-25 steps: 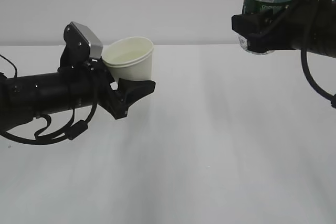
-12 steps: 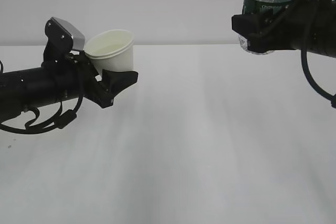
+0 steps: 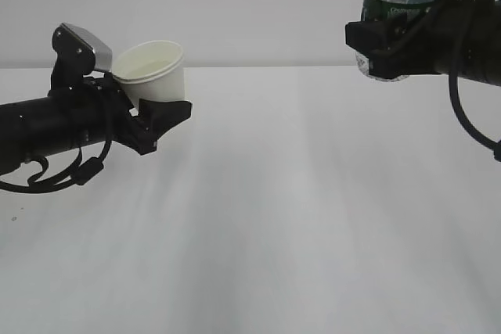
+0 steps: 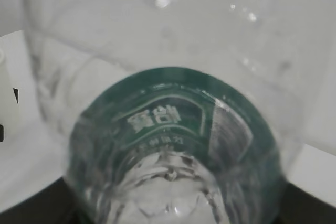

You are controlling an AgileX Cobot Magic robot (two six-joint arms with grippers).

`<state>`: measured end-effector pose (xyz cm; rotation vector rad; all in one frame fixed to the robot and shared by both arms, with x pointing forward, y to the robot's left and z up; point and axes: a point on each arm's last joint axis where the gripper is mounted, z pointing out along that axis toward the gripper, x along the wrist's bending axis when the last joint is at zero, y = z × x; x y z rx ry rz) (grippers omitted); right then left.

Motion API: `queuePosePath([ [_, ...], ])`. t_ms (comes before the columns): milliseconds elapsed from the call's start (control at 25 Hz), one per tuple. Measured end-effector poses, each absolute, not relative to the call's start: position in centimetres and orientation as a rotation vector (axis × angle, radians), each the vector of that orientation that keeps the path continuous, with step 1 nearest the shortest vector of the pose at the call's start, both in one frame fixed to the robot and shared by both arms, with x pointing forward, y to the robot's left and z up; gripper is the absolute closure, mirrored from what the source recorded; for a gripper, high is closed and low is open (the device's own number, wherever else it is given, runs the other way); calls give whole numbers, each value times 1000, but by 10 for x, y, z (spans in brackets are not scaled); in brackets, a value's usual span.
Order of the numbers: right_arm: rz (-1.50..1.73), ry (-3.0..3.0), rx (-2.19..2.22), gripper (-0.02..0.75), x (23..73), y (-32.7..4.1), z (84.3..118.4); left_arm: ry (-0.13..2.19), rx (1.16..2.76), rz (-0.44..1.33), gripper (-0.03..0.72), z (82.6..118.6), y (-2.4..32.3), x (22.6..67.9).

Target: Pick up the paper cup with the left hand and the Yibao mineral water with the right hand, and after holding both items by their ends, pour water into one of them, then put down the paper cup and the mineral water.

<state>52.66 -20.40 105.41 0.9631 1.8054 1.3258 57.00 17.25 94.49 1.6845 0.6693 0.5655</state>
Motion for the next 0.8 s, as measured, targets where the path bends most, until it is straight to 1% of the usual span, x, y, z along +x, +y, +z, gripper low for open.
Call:
queuePosePath([
  [520,1326,1805,963,309,527,-204,1054,717,1675,601,244,944,189,576],
  [800,1325,1806,963,309,527,-204,1054,735,1672,609,244,944,193,577],
])
